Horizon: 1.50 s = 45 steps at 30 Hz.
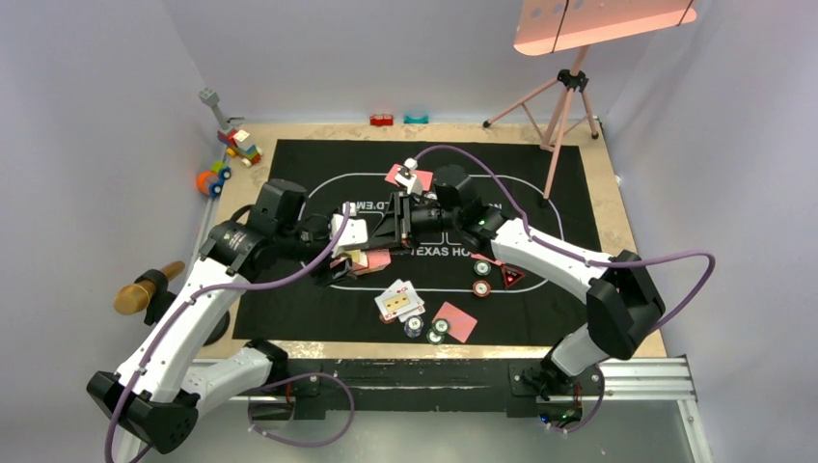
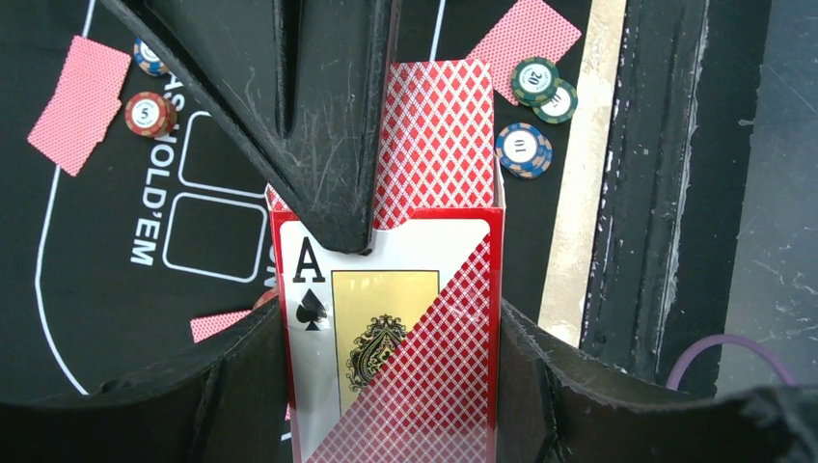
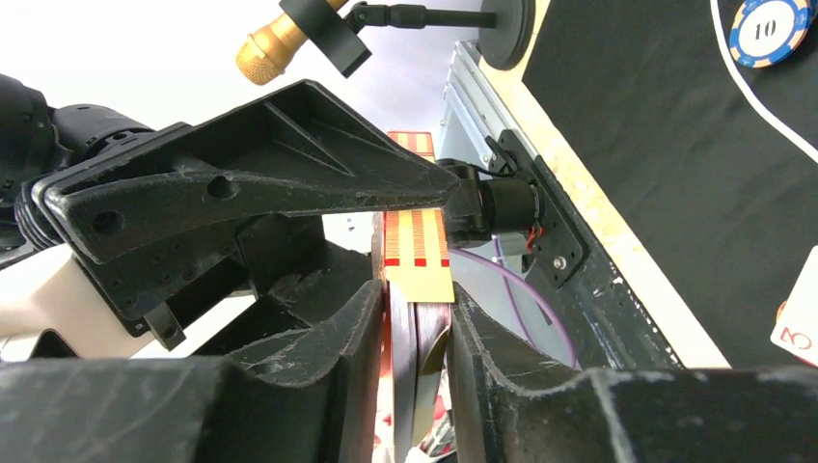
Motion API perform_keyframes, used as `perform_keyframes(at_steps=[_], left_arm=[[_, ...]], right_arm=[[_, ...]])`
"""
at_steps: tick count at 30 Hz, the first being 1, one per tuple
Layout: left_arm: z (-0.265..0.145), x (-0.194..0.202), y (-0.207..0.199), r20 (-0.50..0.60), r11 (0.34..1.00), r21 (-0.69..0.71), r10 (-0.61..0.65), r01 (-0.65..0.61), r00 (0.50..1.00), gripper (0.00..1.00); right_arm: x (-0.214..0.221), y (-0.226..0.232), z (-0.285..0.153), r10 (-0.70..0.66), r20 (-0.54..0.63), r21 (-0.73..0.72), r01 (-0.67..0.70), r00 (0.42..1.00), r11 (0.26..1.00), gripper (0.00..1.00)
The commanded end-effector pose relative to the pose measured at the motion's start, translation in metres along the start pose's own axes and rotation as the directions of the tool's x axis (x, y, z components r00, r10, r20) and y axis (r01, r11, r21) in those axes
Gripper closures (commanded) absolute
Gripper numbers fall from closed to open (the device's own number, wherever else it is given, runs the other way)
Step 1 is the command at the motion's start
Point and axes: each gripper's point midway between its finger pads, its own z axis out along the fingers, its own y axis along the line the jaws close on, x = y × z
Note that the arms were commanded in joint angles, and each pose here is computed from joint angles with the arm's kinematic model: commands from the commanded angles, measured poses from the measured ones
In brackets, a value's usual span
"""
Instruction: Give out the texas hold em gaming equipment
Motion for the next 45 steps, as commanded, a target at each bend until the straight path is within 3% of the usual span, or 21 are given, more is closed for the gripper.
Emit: perform_keyframes(at_steps=[1, 6, 11, 16, 28, 37, 45], left_arm=[[-0.006, -0.011, -0.008, 0.039, 0.999, 0.021, 0.026, -0.027, 0.999, 0.85], [-0.006, -0.013, -0.007, 0.044, 1.000, 0.019, 0.016, -0.016, 0.999, 0.88], [-0.006, -0.017, -0.004, 0.054, 1.000, 0.008, 0.011, -0.011, 0.999, 1.00], [-0.007, -0.021, -0.001, 0.062, 1.000, 0.002, 0.008, -0.008, 0.998, 1.00], [-0.008, -0.014, 0.003, 0.008, 1.000, -0.008, -0.011, 0.011, 1.000, 1.00], [-0.012, -0.019, 0.000, 0.032, 1.000, -0.020, -0.021, 0.021, 0.999, 1.00], [-0.014, -0.023, -0.005, 0.054, 0.999, -0.008, -0.038, 0.039, 0.998, 1.00]], right_arm=[[-0.001, 0.021, -0.010, -0.091, 0.006, -0.031, 0.091, 0.996, 0.995, 0.61], [0.005, 0.023, -0.019, -0.132, 0.006, -0.029, 0.132, 0.991, 0.991, 0.44], [0.007, 0.019, -0.020, -0.139, -0.004, -0.011, 0.139, 0.990, 0.990, 0.40], [0.009, 0.014, -0.017, -0.128, -0.021, -0.009, 0.128, 0.992, 0.992, 0.47], [0.008, -0.006, -0.025, -0.115, -0.033, 0.056, 0.116, 0.993, 0.992, 0.75], [0.003, -0.022, -0.043, -0.106, -0.007, 0.103, 0.106, 0.994, 0.989, 0.76], [0.003, -0.028, -0.050, -0.103, -0.001, 0.125, 0.102, 0.995, 0.987, 0.70]])
